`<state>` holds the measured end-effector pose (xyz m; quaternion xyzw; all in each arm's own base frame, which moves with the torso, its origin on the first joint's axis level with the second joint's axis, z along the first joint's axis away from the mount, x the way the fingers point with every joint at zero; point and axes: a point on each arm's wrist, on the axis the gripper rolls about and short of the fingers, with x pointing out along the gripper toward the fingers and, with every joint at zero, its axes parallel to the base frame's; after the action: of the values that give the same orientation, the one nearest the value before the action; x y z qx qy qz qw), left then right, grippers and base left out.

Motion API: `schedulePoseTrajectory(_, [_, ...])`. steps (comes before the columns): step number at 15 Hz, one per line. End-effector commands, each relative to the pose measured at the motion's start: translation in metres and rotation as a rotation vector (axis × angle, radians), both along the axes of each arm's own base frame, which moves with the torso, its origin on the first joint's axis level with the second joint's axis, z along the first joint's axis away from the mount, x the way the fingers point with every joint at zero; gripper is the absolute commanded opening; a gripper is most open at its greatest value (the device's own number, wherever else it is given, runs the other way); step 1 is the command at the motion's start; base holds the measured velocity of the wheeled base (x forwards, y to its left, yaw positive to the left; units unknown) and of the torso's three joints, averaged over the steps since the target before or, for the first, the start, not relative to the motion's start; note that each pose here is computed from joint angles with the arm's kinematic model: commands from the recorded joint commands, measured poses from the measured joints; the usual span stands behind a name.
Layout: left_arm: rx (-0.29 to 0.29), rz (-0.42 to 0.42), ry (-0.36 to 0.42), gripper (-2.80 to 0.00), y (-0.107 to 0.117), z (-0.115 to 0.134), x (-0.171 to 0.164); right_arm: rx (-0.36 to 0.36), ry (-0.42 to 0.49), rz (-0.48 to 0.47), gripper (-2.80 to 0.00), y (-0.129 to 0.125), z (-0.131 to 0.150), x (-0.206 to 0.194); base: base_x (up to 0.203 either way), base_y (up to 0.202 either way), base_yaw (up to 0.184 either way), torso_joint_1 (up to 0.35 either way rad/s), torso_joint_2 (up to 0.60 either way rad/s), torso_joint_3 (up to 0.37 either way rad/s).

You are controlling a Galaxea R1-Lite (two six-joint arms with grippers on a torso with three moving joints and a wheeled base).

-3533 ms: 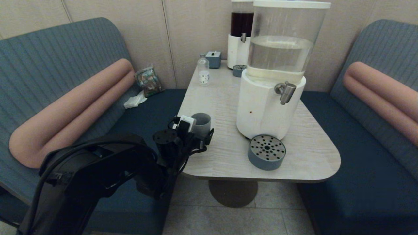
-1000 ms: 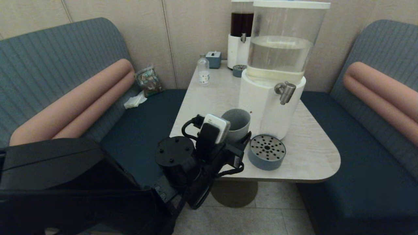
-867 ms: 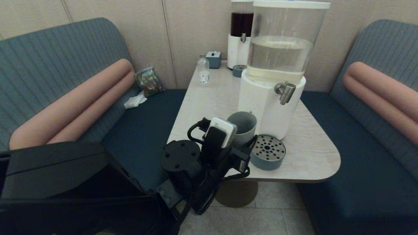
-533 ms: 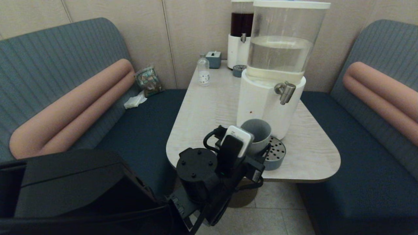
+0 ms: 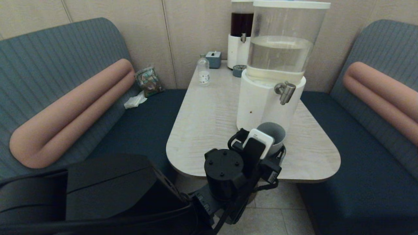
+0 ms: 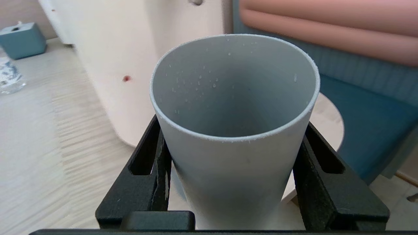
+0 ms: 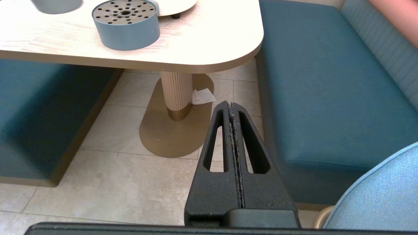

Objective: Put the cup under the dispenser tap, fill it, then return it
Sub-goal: Place it under the water dispenser

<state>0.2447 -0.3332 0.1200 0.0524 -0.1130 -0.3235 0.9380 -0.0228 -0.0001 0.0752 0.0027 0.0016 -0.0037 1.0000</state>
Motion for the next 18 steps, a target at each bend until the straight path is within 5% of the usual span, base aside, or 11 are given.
schedulePoseTrajectory(1, [-0.01, 0.001, -0.006, -2.8, -0.007, 0.0, 0.002, 0.0, 0.001, 0.0, -2.8, 0.0, 0.0, 0.0, 0.0, 0.0, 0.0, 0.0, 0.0, 0.0])
schedulePoseTrajectory(18, [0.002, 0.026, -0.021, -2.8, -0.047, -0.022, 0.014, -0.001, 0.001, 0.0, -2.8, 0.0, 0.0, 0.0, 0.0, 0.0, 0.0, 0.0, 0.0, 0.0])
